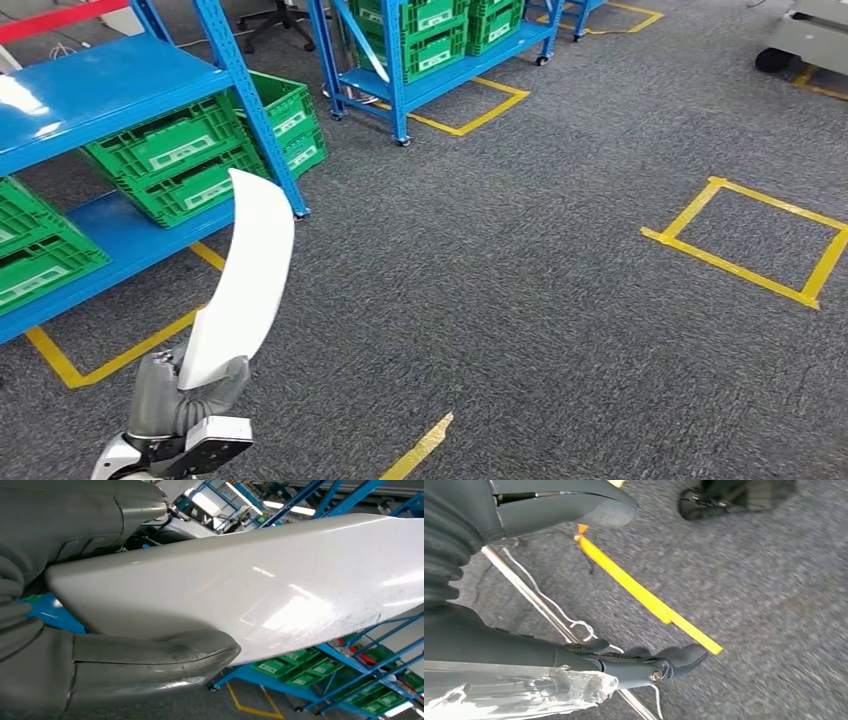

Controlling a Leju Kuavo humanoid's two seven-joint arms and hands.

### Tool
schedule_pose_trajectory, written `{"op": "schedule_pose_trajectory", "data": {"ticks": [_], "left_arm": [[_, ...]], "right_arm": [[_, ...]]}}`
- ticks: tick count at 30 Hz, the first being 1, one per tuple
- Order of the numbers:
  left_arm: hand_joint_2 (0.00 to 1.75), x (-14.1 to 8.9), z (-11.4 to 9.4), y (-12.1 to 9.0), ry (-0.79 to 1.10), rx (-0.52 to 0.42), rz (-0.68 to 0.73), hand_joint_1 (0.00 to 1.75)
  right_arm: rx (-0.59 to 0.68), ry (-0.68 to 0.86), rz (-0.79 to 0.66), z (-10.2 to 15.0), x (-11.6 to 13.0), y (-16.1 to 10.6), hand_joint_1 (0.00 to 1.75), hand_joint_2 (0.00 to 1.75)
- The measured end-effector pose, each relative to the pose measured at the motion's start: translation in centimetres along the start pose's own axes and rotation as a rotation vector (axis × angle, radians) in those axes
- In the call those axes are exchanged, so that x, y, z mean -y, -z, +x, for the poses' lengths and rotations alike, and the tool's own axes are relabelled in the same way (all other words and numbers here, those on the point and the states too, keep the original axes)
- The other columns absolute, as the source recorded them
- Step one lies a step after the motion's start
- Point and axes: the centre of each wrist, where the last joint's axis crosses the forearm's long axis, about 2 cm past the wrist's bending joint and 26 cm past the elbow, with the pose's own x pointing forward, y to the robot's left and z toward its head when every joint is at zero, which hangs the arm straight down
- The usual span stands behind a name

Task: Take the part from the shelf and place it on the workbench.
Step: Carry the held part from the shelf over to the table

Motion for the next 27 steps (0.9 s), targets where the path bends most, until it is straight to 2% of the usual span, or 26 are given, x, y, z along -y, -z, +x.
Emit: {"op": "schedule_pose_trajectory", "data": {"ticks": [27], "left_arm": [[1.75, 0.6, -1.1, -0.9, -0.061, -0.058, -0.048, 1.69]], "right_arm": [[-0.035, 0.034, -0.014, -0.1, -0.1, -0.1, 0.00, 1.75]]}}
